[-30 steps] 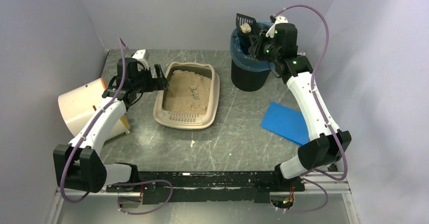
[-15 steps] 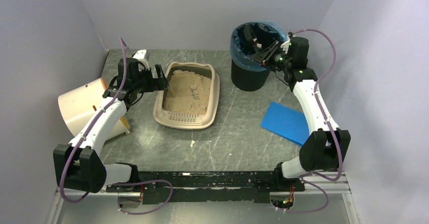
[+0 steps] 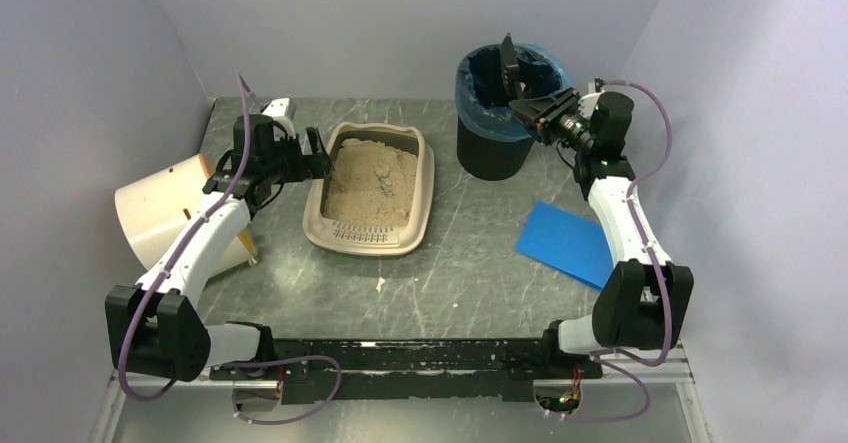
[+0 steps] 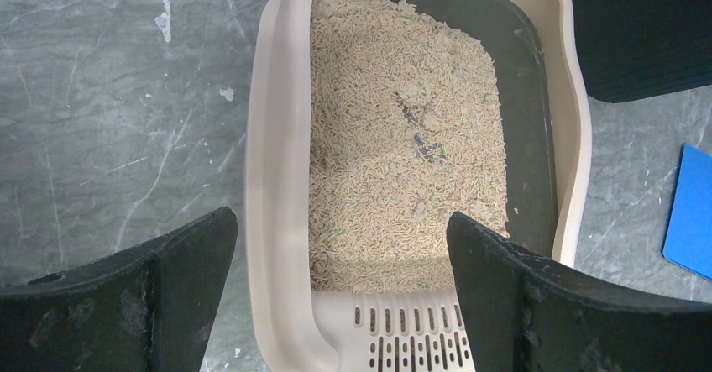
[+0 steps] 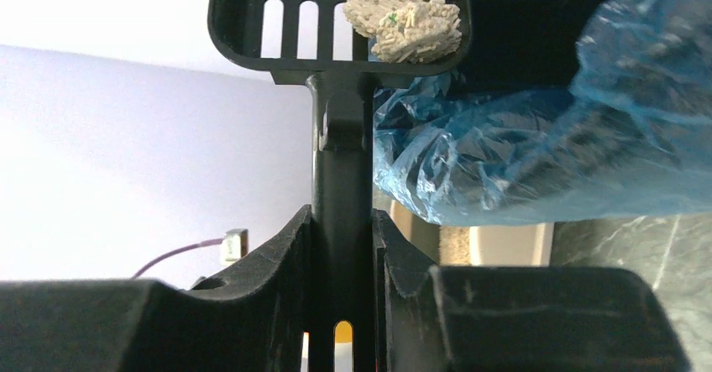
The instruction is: Clean the litter box
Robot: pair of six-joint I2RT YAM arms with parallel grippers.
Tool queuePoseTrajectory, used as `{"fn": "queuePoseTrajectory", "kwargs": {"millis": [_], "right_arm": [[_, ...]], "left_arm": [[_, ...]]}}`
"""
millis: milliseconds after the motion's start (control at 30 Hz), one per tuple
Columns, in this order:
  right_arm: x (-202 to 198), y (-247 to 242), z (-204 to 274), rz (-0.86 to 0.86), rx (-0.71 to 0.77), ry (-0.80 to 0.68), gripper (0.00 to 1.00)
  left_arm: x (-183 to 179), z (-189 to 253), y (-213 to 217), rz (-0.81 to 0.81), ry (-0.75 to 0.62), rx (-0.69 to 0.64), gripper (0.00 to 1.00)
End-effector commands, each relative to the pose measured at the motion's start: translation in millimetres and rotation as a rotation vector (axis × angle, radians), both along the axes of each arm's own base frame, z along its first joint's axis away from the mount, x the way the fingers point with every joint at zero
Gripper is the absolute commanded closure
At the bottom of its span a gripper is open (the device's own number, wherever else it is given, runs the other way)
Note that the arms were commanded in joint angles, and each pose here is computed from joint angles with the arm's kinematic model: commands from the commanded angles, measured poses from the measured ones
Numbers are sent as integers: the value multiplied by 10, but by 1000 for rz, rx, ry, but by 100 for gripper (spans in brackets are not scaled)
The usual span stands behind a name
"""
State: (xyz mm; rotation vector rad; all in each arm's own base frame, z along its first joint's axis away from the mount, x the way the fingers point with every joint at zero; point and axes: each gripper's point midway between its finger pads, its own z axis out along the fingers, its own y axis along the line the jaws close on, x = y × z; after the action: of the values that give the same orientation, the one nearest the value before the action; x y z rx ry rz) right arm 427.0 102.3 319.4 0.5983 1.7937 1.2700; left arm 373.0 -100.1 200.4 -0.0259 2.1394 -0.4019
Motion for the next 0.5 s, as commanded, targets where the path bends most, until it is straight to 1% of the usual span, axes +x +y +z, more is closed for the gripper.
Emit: {"fn": "queuePoseTrajectory", "kwargs": {"millis": [0,100,267,467], "right_arm": [[-117,-4,320,37,126,-78,100],[-163,-6,342,45,178,-69,100],[-272,-33,379,58,322,-70,100],[-321,-33,437,94,433,-73,100]], "left_arm": [[12,59,2,0,-26,16,0],[11,68,4,1,-30,15,0],[7,81,19,5,-34,22,0],[2,81,27,8,-35,25,0]]}}
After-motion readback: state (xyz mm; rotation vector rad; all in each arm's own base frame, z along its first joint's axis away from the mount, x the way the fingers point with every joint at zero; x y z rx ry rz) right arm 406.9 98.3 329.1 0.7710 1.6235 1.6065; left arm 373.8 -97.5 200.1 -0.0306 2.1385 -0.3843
